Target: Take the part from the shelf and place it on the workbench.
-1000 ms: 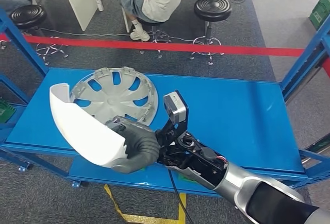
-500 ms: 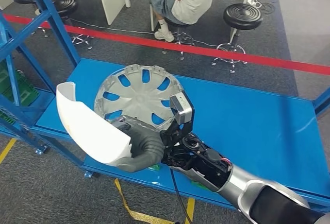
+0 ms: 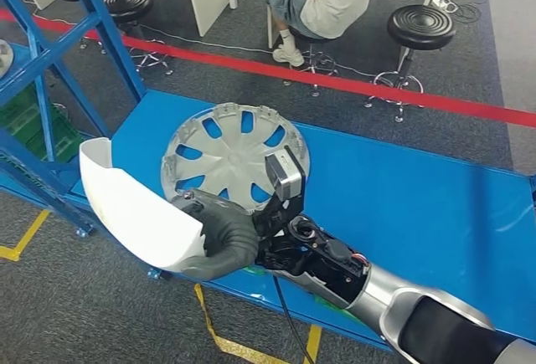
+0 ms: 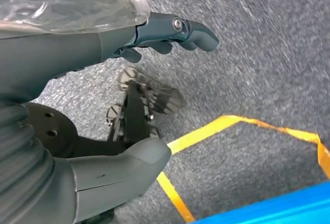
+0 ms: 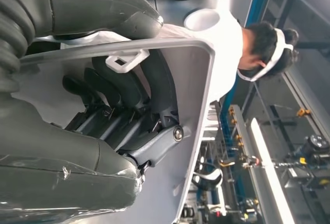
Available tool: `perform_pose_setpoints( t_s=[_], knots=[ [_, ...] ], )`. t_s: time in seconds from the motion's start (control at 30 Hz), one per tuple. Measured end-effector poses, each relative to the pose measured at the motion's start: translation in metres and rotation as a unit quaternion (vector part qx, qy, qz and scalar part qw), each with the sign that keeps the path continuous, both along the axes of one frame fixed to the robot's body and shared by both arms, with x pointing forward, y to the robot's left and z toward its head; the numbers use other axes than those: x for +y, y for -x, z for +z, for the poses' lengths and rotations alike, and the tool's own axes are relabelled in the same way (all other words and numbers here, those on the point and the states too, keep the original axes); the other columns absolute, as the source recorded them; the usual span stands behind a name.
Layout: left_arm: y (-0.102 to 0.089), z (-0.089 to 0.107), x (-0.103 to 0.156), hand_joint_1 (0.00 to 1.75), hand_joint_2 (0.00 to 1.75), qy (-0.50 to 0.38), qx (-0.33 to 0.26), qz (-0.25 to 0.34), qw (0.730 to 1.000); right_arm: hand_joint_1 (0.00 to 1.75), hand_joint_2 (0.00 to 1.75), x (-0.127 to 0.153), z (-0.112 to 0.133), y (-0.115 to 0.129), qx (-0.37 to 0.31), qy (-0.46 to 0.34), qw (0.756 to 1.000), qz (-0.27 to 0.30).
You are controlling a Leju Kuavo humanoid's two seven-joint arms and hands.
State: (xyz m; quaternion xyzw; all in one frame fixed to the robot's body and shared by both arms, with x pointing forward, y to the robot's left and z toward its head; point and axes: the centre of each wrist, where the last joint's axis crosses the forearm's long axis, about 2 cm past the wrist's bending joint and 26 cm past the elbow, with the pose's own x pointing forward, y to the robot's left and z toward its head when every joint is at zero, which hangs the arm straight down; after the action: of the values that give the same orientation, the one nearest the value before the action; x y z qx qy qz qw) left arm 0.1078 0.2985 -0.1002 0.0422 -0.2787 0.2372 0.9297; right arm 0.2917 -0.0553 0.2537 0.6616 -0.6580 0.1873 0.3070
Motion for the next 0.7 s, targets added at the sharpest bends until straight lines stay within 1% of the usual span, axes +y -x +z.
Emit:
perform_pose_setpoints(
  t_s=[0.17, 0.7],
  knots=[
    [-0.0022, 0.0005, 0.0004, 0.0, 1.75, 0.0, -0.002, 0.001, 1.0, 1.66, 1.75, 0.0, 0.001, -0.0005, -0.001, -0.001, 1.0, 0.001],
    [0.002, -0.0005, -0.0005, 0.0, 1.75, -0.001, 0.003, 0.003, 1.0, 1.66, 1.75, -0.0003, -0.0008, -0.0002, 0.002, -0.006, 1.0, 0.003]
  ],
)
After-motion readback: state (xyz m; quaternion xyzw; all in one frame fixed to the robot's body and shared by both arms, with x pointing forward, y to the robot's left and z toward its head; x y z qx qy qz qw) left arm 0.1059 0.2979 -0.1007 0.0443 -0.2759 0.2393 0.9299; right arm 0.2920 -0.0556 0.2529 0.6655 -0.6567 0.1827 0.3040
